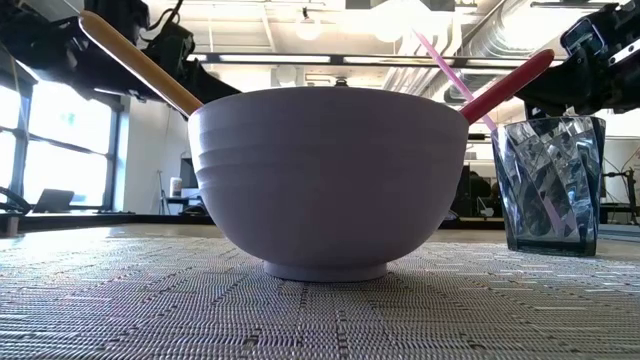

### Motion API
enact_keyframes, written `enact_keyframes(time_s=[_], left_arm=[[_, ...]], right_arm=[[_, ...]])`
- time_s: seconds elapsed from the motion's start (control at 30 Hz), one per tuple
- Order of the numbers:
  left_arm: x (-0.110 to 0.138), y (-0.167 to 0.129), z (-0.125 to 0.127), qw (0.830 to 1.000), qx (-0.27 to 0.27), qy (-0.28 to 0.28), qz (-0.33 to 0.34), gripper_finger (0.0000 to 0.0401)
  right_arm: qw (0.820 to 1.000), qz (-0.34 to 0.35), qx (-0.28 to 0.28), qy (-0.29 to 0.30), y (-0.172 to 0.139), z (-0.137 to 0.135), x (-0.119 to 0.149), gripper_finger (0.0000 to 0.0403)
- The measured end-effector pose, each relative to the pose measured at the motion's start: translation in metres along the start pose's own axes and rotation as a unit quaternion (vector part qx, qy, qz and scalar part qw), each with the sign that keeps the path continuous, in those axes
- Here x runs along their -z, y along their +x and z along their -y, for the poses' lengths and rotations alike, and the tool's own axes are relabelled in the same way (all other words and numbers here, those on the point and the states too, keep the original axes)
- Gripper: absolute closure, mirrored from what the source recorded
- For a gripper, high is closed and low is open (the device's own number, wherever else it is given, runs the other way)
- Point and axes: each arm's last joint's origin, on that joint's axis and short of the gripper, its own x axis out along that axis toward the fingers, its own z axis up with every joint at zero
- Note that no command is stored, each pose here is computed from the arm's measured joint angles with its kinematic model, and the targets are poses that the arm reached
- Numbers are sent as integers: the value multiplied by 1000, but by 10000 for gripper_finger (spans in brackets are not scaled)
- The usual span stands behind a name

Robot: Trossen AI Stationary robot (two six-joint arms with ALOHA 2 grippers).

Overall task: Pick & Place Utensil
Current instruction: Return to Home Position

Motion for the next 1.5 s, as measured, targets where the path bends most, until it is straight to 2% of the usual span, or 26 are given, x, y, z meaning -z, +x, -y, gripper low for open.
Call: enact_keyframes(time_s=[0.27, 0.47, 0.53, 0.77, 0.9, 1.13, 1.37, 1.5], left_arm=[[-5, -11, 1, 1000, -13, -5, -6, 300], [-13, -30, -1, 996, -88, -15, -6, 300], [-15, -33, -1, 995, -98, -15, 0, 300], [-7, -37, 14, 997, -65, -5, 47, 300], [4, -44, 24, 998, -55, 14, 37, 300], [6, -71, 32, 999, 20, 17, 19, 300], [7, -101, 33, 995, 82, -34, 51, 300], [23, -98, 36, 991, 113, -71, 33, 300]], right_arm=[[1000, 0, 0, 0, 0, 0, 0, 399], [1000, 0, 0, 0, 0, 0, 0, 399], [1000, 0, 0, 1, 0, 0, 0, 401], [1000, -1, 0, 0, 0, 0, 0, 397], [1000, -1, 0, 0, 0, 0, 0, 396], [1000, -1, 0, 1, 0, 0, 0, 400], [1000, -1, 0, 0, 0, 0, 0, 398], [1000, 0, 0, 0, 0, 0, 0, 402]])
